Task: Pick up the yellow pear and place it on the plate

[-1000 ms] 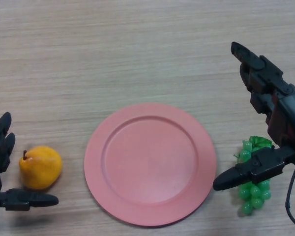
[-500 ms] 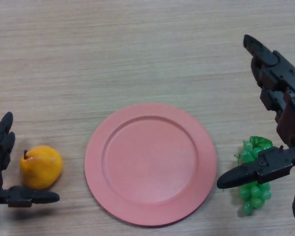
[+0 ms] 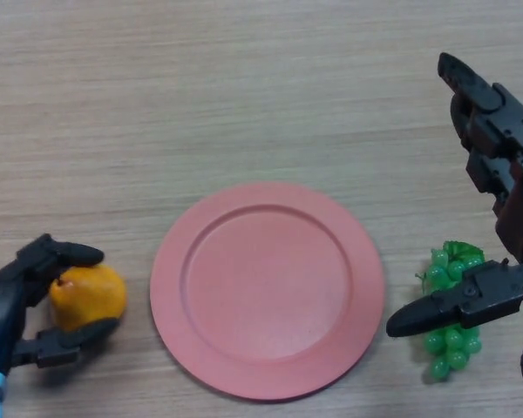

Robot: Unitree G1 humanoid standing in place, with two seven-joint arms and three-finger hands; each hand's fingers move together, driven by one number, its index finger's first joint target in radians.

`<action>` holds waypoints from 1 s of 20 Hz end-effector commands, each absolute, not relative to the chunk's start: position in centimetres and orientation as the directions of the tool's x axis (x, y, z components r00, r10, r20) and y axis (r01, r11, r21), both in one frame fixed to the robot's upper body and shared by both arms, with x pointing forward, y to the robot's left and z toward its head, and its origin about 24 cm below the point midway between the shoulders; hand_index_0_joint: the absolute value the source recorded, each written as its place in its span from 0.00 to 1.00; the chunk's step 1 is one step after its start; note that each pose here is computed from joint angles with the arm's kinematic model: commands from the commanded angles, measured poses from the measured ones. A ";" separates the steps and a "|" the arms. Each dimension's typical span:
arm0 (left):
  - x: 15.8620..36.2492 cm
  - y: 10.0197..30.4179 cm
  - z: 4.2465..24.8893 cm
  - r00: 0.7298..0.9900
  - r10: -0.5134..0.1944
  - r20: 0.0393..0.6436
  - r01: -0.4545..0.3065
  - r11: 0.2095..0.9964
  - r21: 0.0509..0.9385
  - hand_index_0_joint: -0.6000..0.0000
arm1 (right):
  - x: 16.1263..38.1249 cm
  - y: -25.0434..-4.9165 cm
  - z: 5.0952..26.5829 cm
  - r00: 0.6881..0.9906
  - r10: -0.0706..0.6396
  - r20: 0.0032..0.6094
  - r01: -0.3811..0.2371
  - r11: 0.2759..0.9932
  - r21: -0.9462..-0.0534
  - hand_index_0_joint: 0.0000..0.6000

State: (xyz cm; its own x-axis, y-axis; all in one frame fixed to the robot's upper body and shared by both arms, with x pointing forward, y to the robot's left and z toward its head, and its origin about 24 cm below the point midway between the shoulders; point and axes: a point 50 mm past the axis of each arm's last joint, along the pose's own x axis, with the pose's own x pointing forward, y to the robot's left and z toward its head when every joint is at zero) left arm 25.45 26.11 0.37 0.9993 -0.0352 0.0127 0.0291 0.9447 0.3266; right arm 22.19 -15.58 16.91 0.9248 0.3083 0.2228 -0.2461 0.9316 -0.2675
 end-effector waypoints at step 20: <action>29.6 15.5 9.1 0.916 -0.270 0.297 0.167 0.929 0.330 0.00 | 19.9 -17.6 20.0 0.863 0.251 0.439 -0.113 0.942 -0.316 0.00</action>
